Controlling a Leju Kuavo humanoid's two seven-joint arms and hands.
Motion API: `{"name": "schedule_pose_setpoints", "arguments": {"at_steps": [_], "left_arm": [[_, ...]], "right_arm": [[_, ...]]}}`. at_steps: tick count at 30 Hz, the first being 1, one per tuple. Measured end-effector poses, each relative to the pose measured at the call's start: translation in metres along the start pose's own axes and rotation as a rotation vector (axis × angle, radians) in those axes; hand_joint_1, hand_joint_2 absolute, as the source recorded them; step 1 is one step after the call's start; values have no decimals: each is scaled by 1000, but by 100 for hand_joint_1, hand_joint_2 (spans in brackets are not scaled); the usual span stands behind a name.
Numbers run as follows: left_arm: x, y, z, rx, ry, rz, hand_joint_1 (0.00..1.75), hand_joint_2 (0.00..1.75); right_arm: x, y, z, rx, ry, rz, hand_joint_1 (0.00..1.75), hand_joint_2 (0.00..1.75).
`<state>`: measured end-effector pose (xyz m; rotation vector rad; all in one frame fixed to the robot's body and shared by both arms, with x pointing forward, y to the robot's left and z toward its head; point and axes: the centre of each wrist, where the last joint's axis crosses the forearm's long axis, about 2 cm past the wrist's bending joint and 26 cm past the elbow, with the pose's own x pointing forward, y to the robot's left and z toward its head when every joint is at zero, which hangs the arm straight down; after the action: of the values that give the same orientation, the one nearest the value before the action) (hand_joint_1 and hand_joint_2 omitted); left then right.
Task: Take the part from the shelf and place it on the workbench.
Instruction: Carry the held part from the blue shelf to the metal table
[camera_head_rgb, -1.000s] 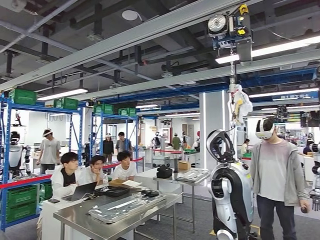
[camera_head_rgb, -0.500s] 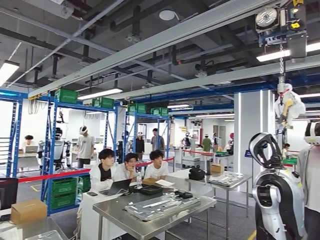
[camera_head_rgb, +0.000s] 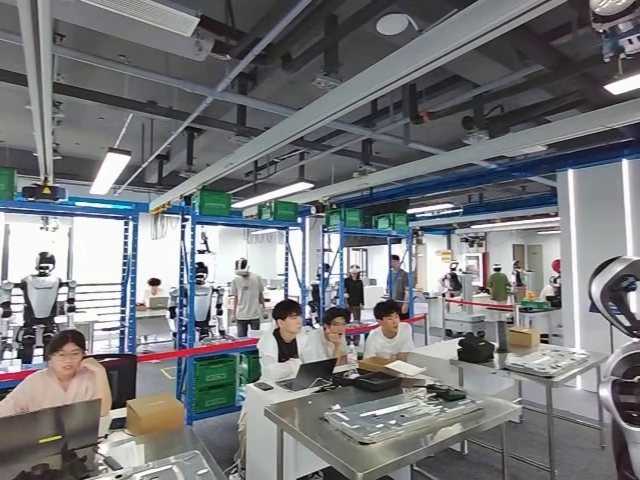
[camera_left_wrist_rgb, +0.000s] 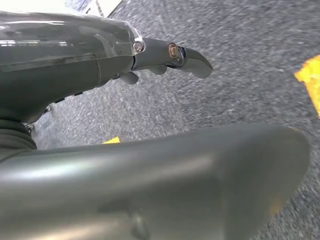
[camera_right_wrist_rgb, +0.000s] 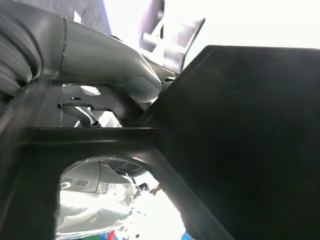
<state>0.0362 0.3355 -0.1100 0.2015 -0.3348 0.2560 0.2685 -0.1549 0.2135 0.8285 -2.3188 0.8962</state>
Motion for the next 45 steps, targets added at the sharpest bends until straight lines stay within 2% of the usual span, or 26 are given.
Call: {"name": "schedule_pose_setpoints", "arguments": {"at_steps": [45], "left_arm": [[-3, -5, 1, -11, -23, 11, 0, 175]], "right_arm": [[3, 0, 9, -58, -5, -28, 175, 175]]}}
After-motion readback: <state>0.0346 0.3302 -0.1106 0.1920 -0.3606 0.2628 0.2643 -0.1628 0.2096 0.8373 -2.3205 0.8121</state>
